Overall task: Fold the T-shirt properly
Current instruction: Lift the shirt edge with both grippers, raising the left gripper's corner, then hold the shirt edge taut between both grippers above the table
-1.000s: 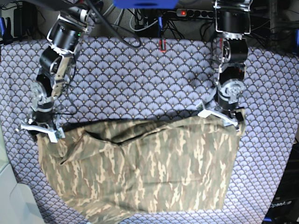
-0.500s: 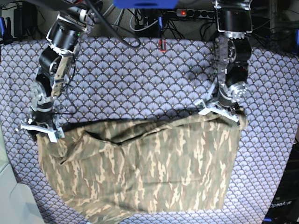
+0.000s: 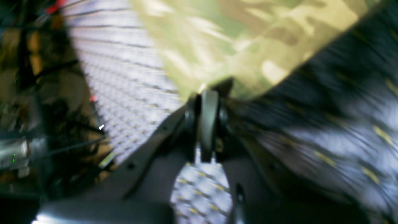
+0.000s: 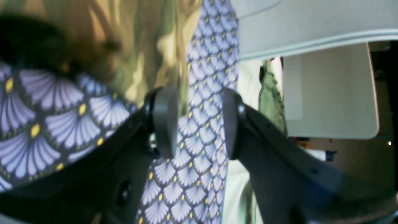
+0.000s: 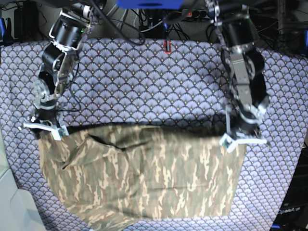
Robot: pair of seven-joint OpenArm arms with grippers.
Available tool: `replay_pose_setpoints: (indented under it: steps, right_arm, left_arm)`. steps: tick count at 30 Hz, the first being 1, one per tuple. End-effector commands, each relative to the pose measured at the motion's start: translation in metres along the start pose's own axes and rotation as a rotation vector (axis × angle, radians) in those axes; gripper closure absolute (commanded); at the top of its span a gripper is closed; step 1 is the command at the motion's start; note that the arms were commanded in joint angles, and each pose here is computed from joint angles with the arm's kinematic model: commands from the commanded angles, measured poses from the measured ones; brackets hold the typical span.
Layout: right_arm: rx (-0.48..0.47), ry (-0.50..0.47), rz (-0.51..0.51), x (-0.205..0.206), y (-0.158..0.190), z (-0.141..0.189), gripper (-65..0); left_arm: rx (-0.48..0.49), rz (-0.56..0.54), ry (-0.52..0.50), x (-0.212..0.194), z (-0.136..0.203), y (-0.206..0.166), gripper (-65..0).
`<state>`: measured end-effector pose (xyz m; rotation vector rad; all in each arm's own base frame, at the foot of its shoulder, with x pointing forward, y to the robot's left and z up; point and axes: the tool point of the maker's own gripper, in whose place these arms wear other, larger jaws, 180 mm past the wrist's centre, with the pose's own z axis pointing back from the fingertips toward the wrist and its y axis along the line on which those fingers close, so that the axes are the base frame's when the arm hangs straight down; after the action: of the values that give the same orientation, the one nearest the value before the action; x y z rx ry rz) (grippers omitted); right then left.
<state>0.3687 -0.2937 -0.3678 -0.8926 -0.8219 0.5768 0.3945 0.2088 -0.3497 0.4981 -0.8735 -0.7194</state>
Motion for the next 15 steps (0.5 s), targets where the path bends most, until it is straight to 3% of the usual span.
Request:
replay_pose_setpoints:
  steps: [1, 4, 8, 15]
  right_arm:
    - [-0.063, -0.038, -0.013, 0.014, -0.022, -0.003, -24.3]
    - [-0.062, -0.033, -0.013, 0.012, -0.021, -0.003, -24.3]
    - [-0.061, -0.031, -0.013, 0.011, -0.021, -0.003, -24.3]
    - [-0.049, -0.029, -0.006, 0.007, -0.016, -0.002, -24.3]
  left_arm:
    - [0.036, 0.037, -0.025, 0.011, -0.003, 0.013, -2.2]
    - [0.101, 0.106, -0.007, 0.01, -0.013, 0.021, -2.2]
    - [0.108, 0.125, 0.042, -0.003, -0.029, 0.005, -2.2]
    - [0.188, 0.182, 0.06, 0.002, -0.049, 0.017, -2.2]
